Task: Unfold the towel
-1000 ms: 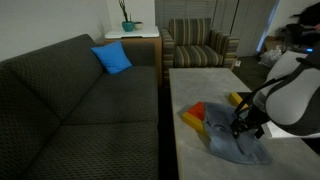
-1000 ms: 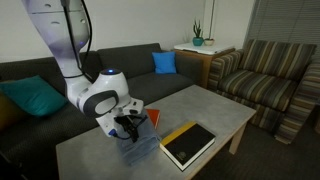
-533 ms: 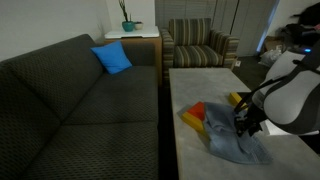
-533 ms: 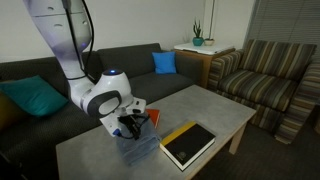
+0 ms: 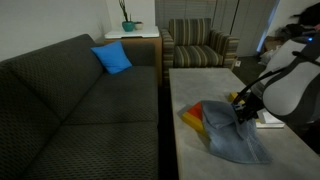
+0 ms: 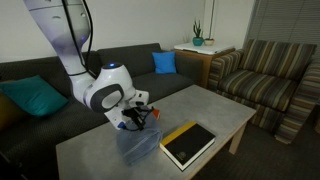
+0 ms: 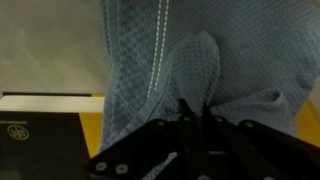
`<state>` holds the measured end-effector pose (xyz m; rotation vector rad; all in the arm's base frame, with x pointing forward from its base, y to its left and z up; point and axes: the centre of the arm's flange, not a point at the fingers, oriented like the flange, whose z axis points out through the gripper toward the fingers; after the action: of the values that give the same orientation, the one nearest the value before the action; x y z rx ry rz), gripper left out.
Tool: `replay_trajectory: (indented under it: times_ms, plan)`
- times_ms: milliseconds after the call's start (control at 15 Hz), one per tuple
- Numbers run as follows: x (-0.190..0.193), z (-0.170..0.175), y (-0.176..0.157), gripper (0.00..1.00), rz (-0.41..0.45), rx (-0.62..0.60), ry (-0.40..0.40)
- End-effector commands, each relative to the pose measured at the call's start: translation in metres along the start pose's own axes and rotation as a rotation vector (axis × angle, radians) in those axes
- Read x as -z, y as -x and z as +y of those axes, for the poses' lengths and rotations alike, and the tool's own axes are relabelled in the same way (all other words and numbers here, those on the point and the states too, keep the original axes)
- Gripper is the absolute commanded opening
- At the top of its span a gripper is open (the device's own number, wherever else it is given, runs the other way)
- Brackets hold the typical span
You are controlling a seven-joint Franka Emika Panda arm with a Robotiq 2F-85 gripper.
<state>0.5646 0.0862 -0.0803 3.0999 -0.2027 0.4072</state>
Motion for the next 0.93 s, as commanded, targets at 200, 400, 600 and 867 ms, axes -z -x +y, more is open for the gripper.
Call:
replay_trajectory:
  times_ms: [200,400,600,867]
  plan:
    - [0.047,0.015,-0.046,0.03,0.121,-0.009,0.064]
    - [0.055,0.019,-0.063,0.03,0.142,-0.008,0.066]
    - [0.059,0.016,-0.071,0.03,0.169,-0.024,0.061]
    - [0.06,0.015,-0.087,0.48,0.203,-0.097,0.039]
